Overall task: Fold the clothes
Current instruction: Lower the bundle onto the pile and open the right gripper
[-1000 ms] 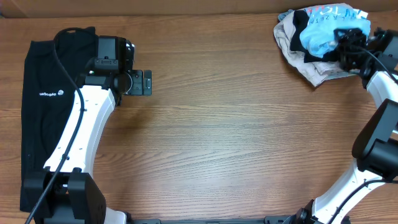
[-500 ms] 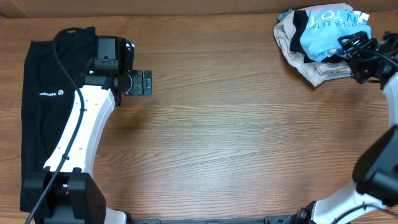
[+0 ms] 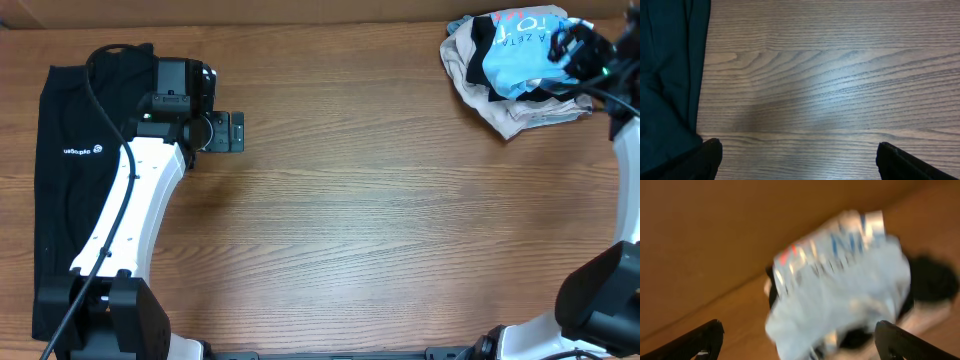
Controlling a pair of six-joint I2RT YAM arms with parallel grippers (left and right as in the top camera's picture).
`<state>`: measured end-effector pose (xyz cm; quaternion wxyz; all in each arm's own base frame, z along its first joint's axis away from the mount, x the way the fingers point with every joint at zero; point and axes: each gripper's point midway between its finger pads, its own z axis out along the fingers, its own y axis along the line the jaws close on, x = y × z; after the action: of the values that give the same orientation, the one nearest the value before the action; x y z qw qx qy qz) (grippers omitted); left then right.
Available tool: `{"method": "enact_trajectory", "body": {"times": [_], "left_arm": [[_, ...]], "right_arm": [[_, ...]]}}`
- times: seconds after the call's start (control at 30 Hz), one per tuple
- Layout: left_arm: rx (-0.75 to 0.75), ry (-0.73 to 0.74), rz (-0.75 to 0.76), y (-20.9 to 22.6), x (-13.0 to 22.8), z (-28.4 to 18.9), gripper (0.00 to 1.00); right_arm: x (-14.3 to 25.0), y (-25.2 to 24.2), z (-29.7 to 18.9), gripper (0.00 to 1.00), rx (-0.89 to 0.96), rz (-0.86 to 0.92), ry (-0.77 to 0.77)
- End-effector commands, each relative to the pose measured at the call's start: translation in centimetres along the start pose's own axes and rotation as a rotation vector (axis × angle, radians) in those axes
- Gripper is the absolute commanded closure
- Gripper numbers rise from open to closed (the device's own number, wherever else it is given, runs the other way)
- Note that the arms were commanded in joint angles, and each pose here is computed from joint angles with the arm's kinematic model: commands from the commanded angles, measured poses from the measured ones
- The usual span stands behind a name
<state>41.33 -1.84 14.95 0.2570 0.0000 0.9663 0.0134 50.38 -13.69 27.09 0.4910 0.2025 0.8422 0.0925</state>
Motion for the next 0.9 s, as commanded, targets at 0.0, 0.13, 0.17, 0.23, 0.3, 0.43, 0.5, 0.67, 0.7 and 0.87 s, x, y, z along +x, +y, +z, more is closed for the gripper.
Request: {"method": "enact_trajectory", "body": {"times": [0.0,0.13,0.17,0.23,0.3,0.43,0.5,0.67,0.7,0.87], "left_arm": [[0.008,-0.023,-0.019,0.0,-0.8,-0.3,0.00],[0.008,-0.023,-0.019,0.0,-0.8,-0.3,0.00],[0.008,-0.023,-0.019,0.0,-0.8,-0.3,0.00],[0.008,-0.023,-0.019,0.0,-0.8,-0.3,0.00],[0.008,-0.023,-0.019,0.0,-0.8,-0.3,0.00],[0.009,-0.023,-0.019,0.0,-0.8,-0.3,0.00],[0.009,-0.022,-0.019,0.0,-0.7,-0.3,0.00],[0.008,-0.021,-0.019,0.0,-0.7,-0.3,0.00],[0.008,-0.021,-0.019,0.0,-0.7,-0.3,0.00],[0.008,-0.018,-0.018,0.0,-0.7,-0.3,0.00]], "right_arm": [[-4.8,0.9,-1.6,0.00,0.174,-0.185,-0.189],[-6.6,0.8,0.9,0.00,0.276,-0.271,-0.310],[-6.4,0.4,1.8,0.00,0.281,-0.270,-0.312],[-5.6,-0.7,3.7,0.00,0.292,-0.265,-0.300],[-4.2,-2.1,6.0,0.00,0.305,-0.252,-0.267],[1.2,-4.8,11.1,0.00,0.320,-0.251,-0.121],[4.9,-6.4,13.3,0.00,0.339,-0.250,-0.021],[12.7,-9.2,16.4,0.00,0.364,-0.213,0.187],[13.2,-9.3,16.3,0.00,0.370,-0.188,0.203],[6.5,-5.0,12.9,0.00,0.275,-0.132,0.122]]}}
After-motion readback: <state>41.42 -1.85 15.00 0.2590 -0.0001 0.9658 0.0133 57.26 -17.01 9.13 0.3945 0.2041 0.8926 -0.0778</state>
